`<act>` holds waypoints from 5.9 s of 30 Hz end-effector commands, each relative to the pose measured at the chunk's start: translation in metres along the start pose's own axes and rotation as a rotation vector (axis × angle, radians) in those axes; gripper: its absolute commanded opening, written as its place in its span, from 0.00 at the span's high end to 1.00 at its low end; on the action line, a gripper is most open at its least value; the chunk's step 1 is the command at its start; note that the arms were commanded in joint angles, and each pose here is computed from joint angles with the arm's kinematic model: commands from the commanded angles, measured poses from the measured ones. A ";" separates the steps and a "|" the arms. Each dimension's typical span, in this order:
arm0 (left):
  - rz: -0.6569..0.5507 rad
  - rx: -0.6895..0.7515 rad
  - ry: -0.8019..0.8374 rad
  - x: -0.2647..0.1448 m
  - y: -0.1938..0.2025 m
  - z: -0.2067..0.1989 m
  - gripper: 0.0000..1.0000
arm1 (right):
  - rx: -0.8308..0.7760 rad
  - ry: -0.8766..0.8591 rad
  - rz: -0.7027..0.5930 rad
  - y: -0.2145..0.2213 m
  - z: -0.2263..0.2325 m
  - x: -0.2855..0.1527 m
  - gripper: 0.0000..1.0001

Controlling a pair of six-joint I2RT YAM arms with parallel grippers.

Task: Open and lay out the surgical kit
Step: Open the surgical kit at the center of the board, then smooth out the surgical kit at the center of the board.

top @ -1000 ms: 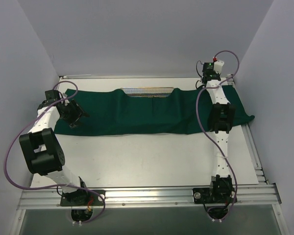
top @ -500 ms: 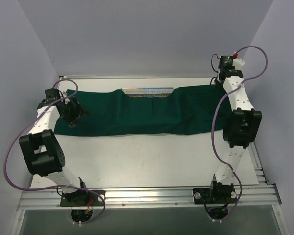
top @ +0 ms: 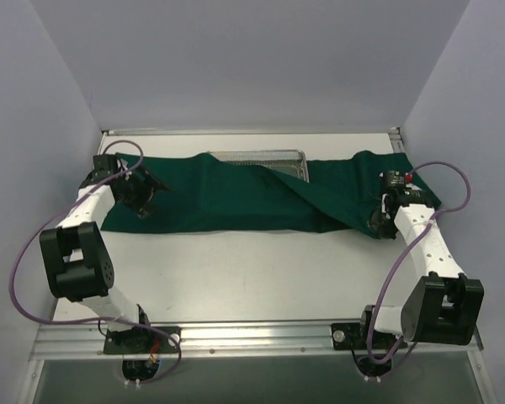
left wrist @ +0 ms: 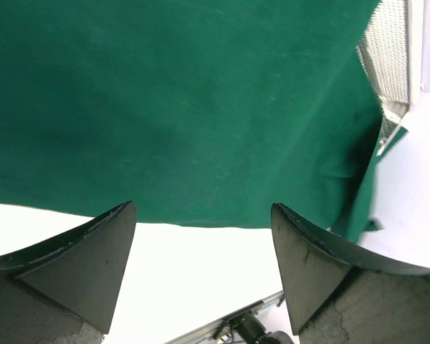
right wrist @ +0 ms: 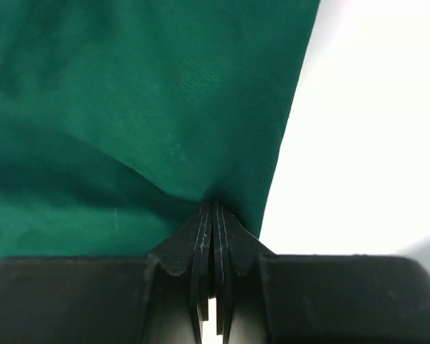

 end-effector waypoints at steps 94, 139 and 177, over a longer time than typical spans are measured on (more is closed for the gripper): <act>-0.135 0.579 -0.195 0.015 0.019 -0.157 0.98 | 0.137 -0.061 -0.083 -0.017 -0.040 -0.074 1.00; -0.066 0.489 -0.053 -0.118 0.033 -0.103 0.56 | 0.033 -0.191 0.218 -0.020 0.056 -0.014 0.82; 0.368 0.366 -0.580 0.135 -0.045 0.047 0.39 | -0.448 0.060 0.231 -0.008 0.143 0.181 0.12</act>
Point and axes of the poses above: each gripper's point midway between its finger pads, its own x axis out along the fingers, its own z axis along the line the jaws close on, y = z × x, the point moved 1 cm from there along -x, back along the fingers, and after that the axes turned 9 degrees about x, right-handed, at the moved point
